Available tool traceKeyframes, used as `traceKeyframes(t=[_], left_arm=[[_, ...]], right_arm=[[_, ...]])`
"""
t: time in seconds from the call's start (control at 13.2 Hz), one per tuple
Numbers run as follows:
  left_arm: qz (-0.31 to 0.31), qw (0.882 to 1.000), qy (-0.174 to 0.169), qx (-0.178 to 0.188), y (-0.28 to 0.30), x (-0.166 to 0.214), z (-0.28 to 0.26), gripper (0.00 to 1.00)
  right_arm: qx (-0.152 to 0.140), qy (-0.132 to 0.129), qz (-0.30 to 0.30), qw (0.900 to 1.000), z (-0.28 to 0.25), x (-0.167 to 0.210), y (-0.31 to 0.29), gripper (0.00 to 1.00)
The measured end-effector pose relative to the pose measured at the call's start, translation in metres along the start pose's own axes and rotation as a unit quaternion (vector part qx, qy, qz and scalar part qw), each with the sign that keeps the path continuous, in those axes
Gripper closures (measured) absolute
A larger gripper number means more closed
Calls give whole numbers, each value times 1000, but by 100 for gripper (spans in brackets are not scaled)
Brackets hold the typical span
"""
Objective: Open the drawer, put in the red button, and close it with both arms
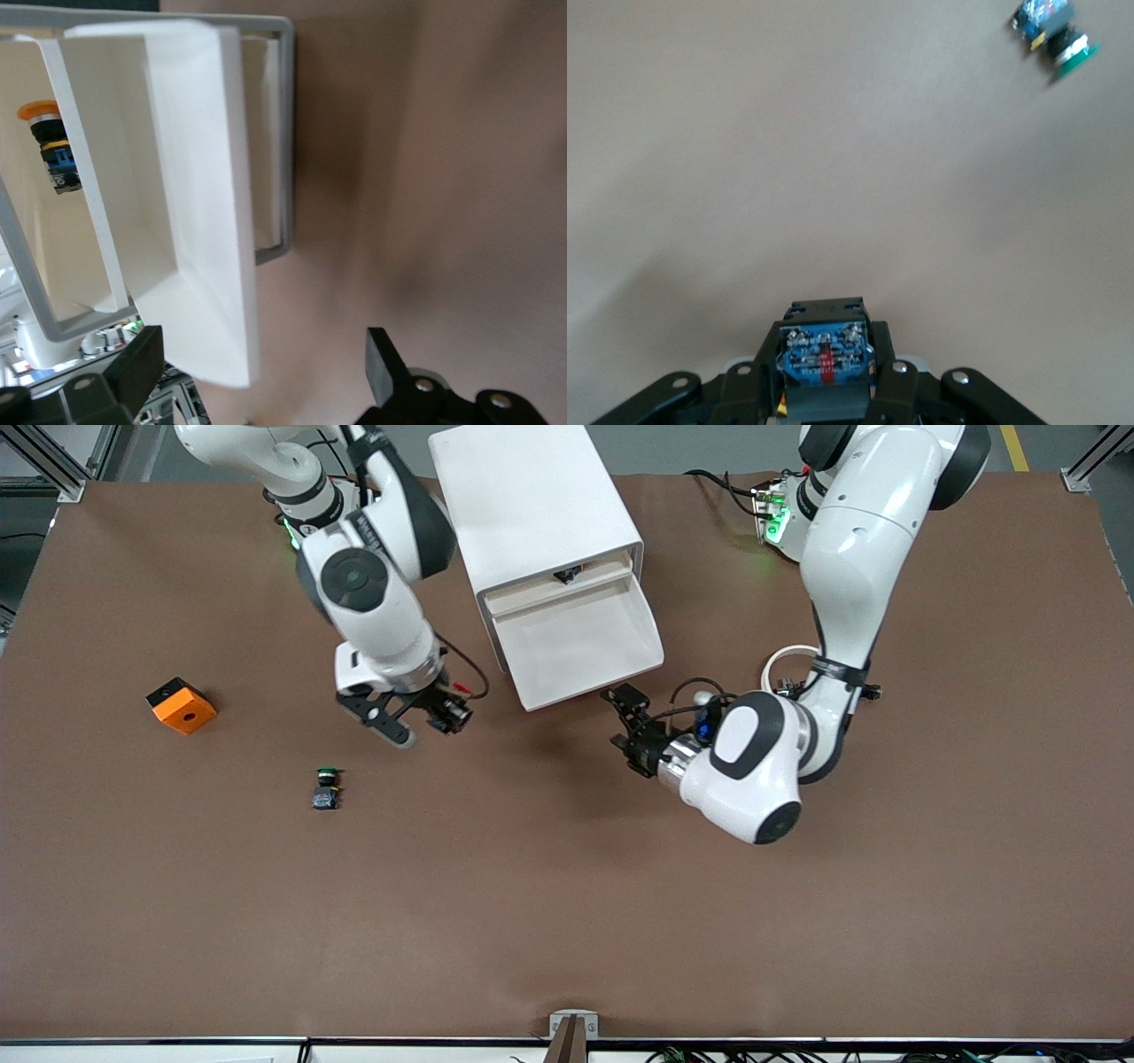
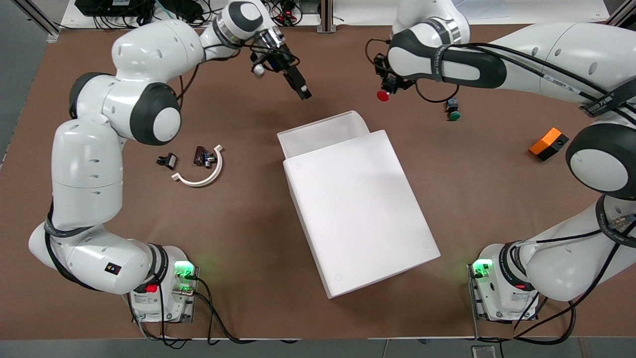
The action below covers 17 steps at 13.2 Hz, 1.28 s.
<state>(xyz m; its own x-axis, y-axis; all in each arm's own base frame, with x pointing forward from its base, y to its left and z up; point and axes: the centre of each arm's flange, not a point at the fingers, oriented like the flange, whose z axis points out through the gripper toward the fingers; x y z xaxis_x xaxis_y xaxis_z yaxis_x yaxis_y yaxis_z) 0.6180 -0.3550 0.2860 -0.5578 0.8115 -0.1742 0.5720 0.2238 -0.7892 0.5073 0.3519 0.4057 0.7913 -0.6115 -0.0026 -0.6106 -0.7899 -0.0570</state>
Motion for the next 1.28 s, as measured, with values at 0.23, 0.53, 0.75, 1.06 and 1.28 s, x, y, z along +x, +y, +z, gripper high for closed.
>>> traceKeyframes(t=[0.23,0.53,0.75,1.06,1.28], left_arm=[[15,998,-35,-58,9,26,-91,0],[158,971,29,-174,-41,44,-168,0],[241,934,103,-242,-91,51,-204,0],[402,861,183,-251,-154,70,-243,0],[492,808,220,-239,-208,88,-263,0]], right_arm=[[15,0,36,999,-23,-60,-29,59],[2,-4,63,998,5,-148,-56,59],[-3,-3,78,997,23,-189,-75,59],[-11,-1,86,996,42,-226,-84,59],[-24,2,87,996,64,-241,-86,59]])
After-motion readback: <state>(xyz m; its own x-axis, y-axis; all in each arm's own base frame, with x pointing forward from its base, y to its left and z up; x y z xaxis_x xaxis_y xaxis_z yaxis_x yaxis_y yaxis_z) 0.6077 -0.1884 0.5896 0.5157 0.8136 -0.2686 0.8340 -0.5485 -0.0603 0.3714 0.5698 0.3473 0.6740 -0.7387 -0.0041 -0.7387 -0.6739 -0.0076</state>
